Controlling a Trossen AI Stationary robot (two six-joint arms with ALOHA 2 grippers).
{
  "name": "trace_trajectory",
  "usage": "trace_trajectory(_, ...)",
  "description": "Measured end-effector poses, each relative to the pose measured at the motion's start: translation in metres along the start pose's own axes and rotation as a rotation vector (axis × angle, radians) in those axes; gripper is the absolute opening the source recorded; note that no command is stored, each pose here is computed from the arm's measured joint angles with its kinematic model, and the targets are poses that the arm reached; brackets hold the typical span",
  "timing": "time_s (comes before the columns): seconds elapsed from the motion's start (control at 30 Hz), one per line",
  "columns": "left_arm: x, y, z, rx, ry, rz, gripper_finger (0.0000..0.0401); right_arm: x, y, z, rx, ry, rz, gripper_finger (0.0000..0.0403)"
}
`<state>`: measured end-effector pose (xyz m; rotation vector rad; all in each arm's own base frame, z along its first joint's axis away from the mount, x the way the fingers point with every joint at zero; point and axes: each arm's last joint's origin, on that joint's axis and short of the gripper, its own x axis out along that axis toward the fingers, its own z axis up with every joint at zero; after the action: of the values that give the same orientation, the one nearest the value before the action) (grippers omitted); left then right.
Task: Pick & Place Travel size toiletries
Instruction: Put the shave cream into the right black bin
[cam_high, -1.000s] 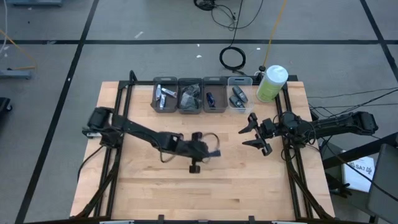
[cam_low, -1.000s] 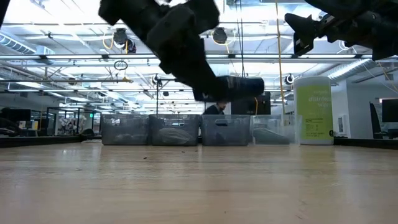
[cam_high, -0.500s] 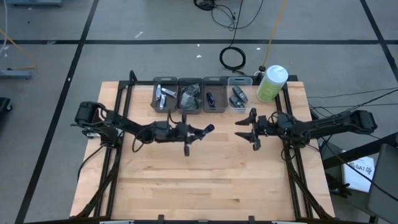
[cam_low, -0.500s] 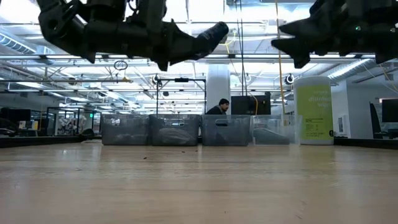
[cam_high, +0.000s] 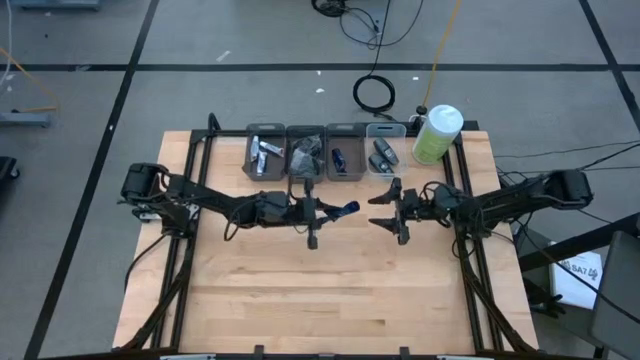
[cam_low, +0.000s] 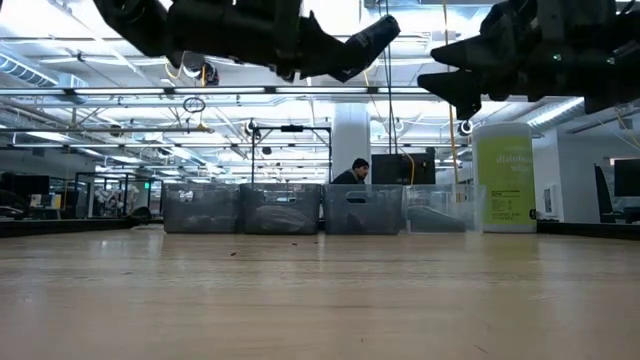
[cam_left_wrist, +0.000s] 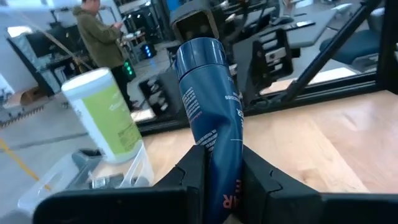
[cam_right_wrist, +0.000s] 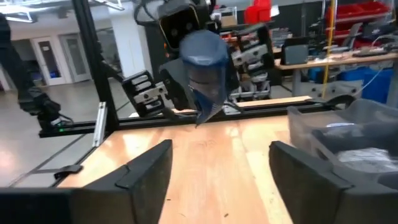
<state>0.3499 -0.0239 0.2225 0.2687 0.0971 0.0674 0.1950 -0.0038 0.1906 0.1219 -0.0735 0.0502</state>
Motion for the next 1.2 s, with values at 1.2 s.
trace_trajectory(1.2, 0.007, -0.012, -0.009, 0.042, 0.057, 0.017, 0.0051, 0.07, 0.011, 0.007, 0.103, 0.017, 0.036, 0.0223)
